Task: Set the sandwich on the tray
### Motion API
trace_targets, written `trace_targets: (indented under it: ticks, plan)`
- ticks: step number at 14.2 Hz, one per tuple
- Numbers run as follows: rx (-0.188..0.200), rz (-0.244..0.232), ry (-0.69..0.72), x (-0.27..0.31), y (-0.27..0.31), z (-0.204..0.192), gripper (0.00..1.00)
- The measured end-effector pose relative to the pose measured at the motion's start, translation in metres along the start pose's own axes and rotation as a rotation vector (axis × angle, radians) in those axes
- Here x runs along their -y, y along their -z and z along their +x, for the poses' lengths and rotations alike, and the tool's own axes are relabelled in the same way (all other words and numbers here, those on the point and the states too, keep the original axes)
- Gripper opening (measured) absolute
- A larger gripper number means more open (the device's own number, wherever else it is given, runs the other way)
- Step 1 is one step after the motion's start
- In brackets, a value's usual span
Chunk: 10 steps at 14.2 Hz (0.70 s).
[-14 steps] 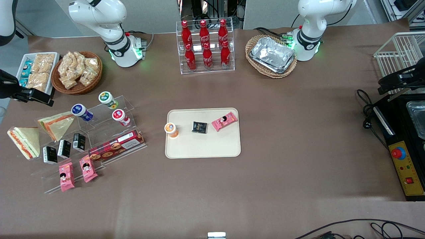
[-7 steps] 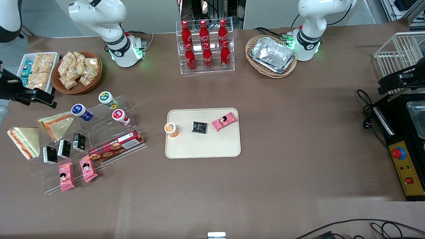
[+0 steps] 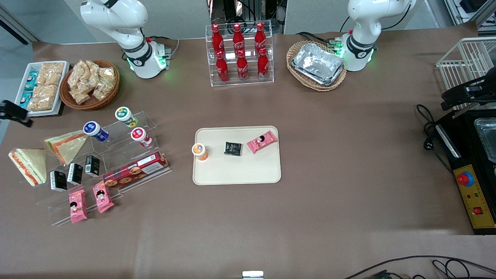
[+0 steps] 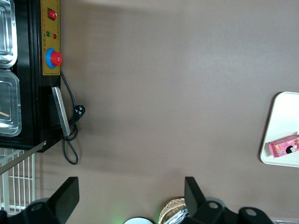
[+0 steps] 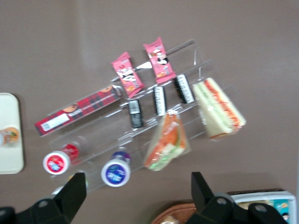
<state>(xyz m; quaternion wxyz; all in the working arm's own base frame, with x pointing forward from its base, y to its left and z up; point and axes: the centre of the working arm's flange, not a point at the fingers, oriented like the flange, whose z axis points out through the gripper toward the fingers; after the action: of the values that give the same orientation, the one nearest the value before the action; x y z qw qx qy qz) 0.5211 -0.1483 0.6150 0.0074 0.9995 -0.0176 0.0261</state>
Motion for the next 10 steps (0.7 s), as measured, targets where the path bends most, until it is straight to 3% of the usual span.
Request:
trace_targets:
  ticks: [4,7,10]
  plan:
    - [-0.031,-0.008,0.073,-0.061,-0.002,-0.012,1.00]
    - [-0.063,0.044,0.121,-0.114,-0.022,-0.018,1.00]
    - [-0.046,0.070,0.122,-0.161,-0.059,-0.021,1.00]
